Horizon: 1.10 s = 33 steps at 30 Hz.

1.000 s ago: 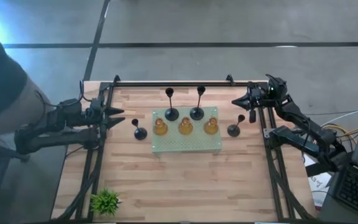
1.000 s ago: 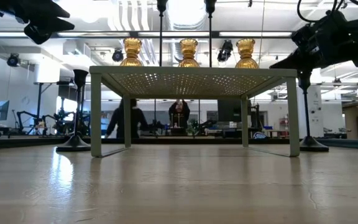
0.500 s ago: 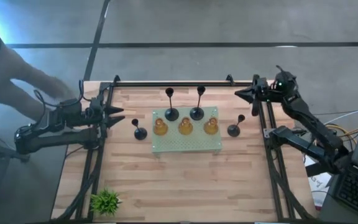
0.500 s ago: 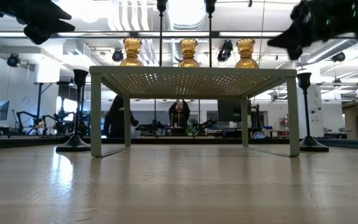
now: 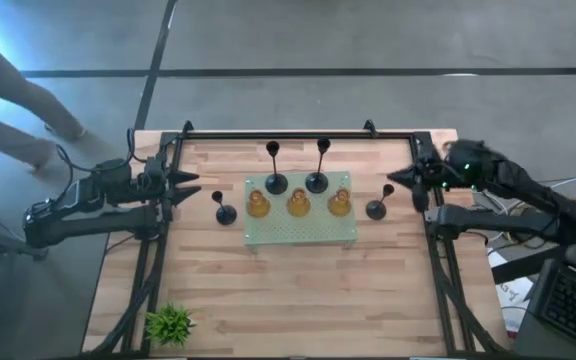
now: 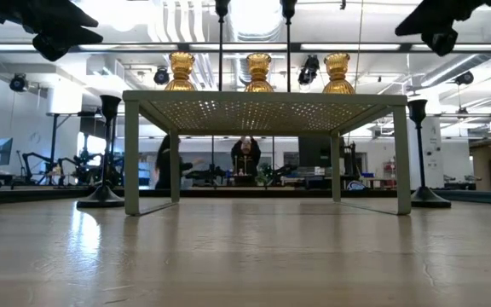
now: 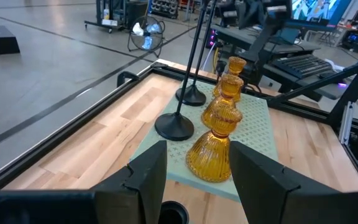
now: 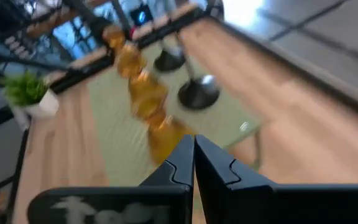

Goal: Pick & Place candle stick holders
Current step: Put the black candle holder on the shelf

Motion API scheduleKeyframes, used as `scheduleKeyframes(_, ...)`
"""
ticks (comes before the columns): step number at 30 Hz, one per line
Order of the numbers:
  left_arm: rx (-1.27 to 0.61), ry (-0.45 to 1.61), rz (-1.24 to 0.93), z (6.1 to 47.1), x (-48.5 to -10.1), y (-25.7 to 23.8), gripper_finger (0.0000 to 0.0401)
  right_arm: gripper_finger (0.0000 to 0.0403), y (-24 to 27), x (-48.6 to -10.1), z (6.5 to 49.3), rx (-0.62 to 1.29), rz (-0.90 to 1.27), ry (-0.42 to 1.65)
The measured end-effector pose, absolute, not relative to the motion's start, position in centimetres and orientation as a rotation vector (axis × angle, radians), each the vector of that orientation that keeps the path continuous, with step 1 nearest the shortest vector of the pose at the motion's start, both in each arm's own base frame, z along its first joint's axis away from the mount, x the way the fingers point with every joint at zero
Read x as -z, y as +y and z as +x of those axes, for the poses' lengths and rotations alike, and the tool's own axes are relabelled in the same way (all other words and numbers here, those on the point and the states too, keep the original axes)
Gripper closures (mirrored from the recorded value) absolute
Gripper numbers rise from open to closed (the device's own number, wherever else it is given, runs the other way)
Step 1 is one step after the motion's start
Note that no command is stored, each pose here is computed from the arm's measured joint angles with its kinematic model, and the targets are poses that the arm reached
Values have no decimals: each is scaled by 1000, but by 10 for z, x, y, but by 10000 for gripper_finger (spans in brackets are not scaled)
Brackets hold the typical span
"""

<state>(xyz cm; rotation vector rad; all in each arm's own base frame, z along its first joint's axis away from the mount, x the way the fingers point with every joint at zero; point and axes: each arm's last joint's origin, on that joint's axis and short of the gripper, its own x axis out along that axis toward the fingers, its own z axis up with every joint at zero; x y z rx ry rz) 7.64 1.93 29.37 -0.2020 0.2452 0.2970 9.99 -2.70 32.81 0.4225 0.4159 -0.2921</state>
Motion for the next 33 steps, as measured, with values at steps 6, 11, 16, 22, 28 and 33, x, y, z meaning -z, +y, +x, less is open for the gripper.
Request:
scheduleKeyframes(6,-297,245,-202,76,-294,19,224,395,4,-318,118,234,432,450)
scheduleKeyframes(11,-297,246,-202,76,-294,19,224,395,34,-312,128,294,430,445)
scheduleKeyframes(16,-297,246,-202,76,-294,19,224,395,66,-297,135,398,411,420)
scheduleKeyframes(22,-294,249,-185,76,-294,19,224,395,88,-272,139,552,424,423)
scheduleKeyframes(28,-290,253,-152,76,-294,19,224,395,101,-240,142,712,462,500)
scheduleKeyframes(33,-290,253,-153,76,-294,19,224,395,108,-222,147,812,450,525)
